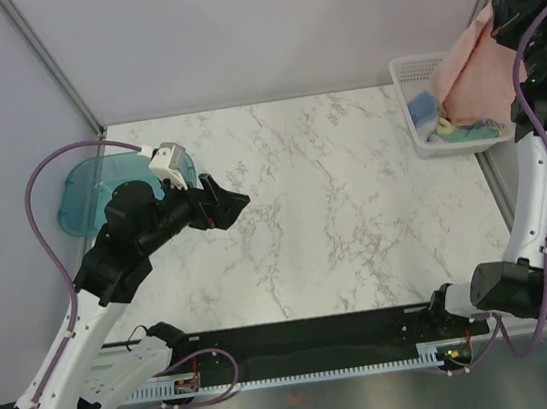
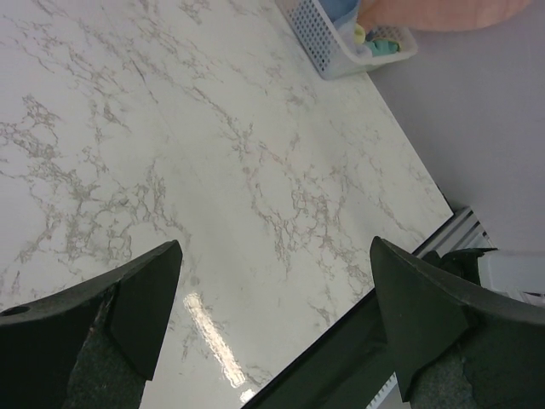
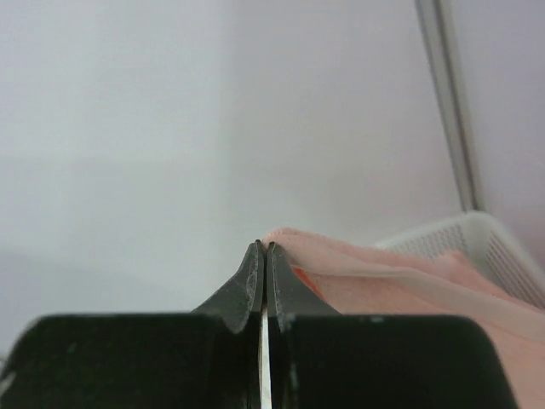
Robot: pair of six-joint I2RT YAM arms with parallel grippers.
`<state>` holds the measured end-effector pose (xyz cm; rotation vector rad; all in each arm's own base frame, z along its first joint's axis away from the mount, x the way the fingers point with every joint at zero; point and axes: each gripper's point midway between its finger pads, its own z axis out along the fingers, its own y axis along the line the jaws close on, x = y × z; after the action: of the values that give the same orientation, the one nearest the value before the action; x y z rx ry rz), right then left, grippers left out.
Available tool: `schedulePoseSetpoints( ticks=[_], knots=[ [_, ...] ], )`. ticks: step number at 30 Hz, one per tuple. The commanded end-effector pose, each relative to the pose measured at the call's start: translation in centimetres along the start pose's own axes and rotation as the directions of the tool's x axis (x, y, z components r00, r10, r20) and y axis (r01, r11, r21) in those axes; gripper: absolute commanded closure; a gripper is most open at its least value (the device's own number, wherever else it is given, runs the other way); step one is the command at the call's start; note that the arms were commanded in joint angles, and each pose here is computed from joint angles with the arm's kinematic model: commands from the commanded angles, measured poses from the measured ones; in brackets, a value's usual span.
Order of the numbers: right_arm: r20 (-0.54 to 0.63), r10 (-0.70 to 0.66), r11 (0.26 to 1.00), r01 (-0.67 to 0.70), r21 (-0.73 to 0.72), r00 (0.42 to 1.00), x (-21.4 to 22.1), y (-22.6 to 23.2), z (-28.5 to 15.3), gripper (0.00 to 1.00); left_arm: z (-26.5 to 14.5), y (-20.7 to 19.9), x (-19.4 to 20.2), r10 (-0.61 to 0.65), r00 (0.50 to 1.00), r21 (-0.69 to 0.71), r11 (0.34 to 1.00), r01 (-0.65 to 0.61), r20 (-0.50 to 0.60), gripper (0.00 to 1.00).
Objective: Fold and stack the towels
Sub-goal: Move the towel to the center of the board
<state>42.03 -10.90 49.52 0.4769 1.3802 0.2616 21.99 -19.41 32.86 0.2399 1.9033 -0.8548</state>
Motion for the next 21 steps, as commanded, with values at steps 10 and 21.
schedulePoseSetpoints(
  ticks=[10, 21],
  knots=[
    [-0.250, 0.248, 0.731, -0.350, -0.586, 0.936, -2.1, 20.6, -12.1, 1.00, -3.0, -3.9, -3.5, 0.012, 0.999, 0.116, 0.993, -0.018, 0.049, 0.00],
    [-0.753, -0.059, 0.785, -0.435, -0.440, 0.655, 29.1, 27.0, -20.7, 1.00, -1.8, -2.0, 0.6, -0.091, 0.995, 0.072, 0.993, 0.094, -0.042, 0.01]
  ],
)
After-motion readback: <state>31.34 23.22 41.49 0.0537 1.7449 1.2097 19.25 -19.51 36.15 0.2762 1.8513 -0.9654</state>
